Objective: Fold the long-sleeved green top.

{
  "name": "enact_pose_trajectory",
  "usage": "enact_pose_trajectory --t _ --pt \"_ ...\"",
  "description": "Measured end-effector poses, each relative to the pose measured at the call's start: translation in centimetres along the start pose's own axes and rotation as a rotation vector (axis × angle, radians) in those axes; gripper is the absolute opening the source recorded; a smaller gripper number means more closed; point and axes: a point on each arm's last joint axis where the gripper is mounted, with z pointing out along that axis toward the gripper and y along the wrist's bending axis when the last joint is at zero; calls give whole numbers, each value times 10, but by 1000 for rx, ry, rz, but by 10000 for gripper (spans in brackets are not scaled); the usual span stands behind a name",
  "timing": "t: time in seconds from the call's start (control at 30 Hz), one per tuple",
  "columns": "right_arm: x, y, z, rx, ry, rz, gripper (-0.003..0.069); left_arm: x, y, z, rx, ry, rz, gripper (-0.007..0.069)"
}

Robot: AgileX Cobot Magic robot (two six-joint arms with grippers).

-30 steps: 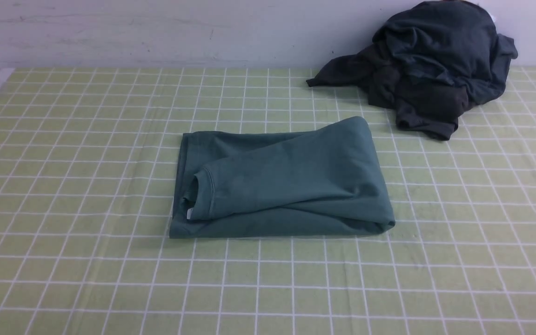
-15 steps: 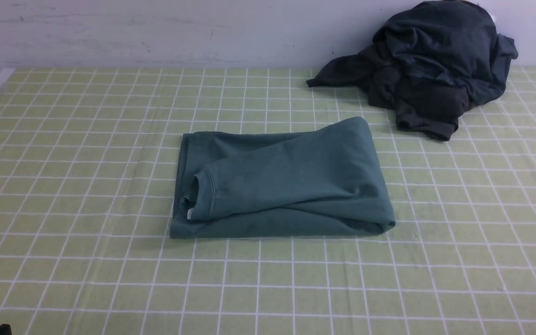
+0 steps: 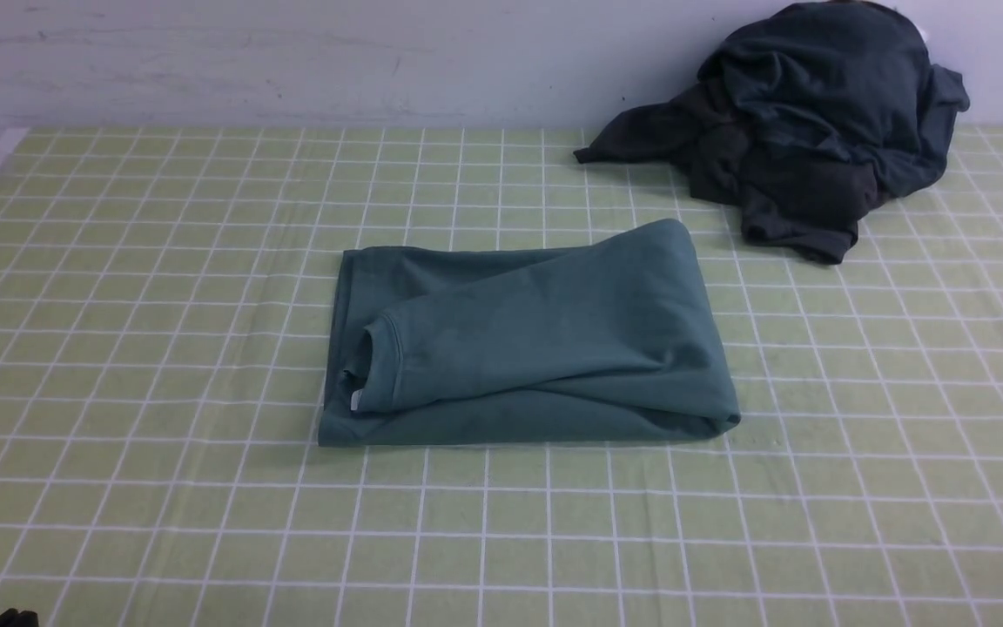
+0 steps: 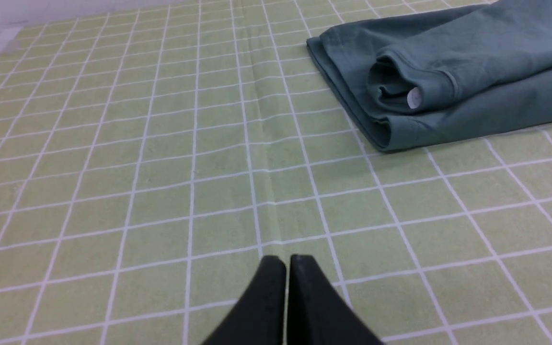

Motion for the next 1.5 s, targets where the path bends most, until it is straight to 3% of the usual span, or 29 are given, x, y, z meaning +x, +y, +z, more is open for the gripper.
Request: enact_pose_trajectory --t 1.5 --pt "0 0 0 0 0 -1 -11 0 1 0 -15 2 -3 -1"
